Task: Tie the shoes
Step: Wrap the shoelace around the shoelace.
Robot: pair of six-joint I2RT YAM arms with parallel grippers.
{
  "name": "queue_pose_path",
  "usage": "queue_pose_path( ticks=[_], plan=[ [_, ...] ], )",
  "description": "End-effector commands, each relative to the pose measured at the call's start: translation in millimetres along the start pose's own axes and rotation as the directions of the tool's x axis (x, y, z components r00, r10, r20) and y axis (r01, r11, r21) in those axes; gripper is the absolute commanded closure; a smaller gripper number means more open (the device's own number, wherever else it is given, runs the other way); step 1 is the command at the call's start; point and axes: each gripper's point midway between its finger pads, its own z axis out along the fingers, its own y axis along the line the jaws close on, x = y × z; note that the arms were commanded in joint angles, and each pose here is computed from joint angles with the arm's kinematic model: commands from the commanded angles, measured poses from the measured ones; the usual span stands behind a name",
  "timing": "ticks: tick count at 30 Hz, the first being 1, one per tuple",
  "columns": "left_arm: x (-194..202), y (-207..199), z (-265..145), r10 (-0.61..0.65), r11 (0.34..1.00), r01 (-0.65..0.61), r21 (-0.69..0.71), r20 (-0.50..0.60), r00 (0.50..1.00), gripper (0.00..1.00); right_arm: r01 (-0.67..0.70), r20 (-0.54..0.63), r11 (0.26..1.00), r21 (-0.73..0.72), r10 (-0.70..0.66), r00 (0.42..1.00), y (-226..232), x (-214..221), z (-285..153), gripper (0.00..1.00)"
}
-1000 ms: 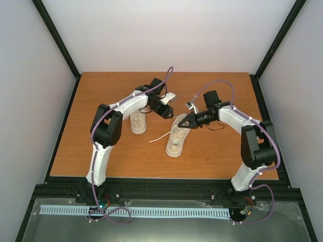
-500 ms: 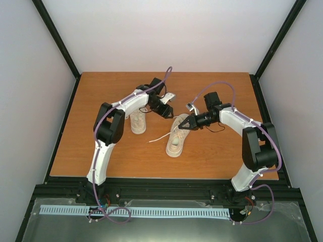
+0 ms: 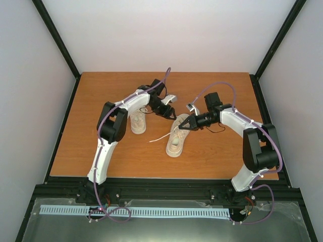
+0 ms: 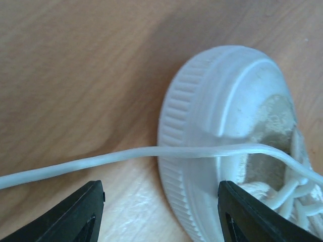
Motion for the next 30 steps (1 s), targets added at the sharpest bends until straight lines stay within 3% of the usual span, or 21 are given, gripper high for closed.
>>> queue_pose_path(
  ticks=[1, 9, 14, 21, 22, 26, 30],
  plan=[
    [-12.5, -38.0, -7.2, 0.076, 0.99, -0.082, 0.117, 0.058, 0.995, 0.35, 0.022, 0.015, 1.0, -0.002, -0.022, 1.0, 8.9, 2.6, -3.5, 0.97],
    [-16.4, -48.6, -8.0, 0.079, 0.984, -0.091, 0.154, 0.081, 0.994, 0.36, 0.015, 0.015, 1.0, 0.003, -0.015, 1.0, 7.6, 7.6, -3.4, 0.97],
    [-0.8, -57.6, 2.1, 0.079, 0.982, -0.086, 0.166, 0.047, 0.996, 0.42, 0.017, 0.016, 1.0, 0.0, -0.017, 1.0, 7.9, 6.2, -3.3, 0.97],
    [-1.7, -65.6, -1.6, 0.147, 0.988, -0.15, 0.038, 0.087, 0.985, 0.46, 0.016, 0.012, 1.0, -0.003, -0.016, 1.0, 9.0, 8.6, -3.5, 0.97],
    [-1.4, -64.9, -0.4, 0.141, 0.989, -0.145, 0.039, 0.082, 0.987, 0.48, 0.016, 0.012, 1.0, -0.002, -0.016, 1.0, 9.0, 8.7, -3.8, 0.97],
    [11.0, -60.6, 9.6, 0.069, 0.996, -0.07, 0.05, 0.019, 0.997, 0.71, 0.017, 0.016, 1.0, 0.003, -0.017, 1.0, 9.5, 8.8, -4.8, 0.97],
    [20.6, -56.8, 8.8, -0.008, 1.0, 0.008, 0.022, 0.024, 1.0, 0.75, 0.018, 0.019, 1.0, 0.008, -0.019, 1.0, 10.2, 9.1, -5.5, 0.97]
  ],
)
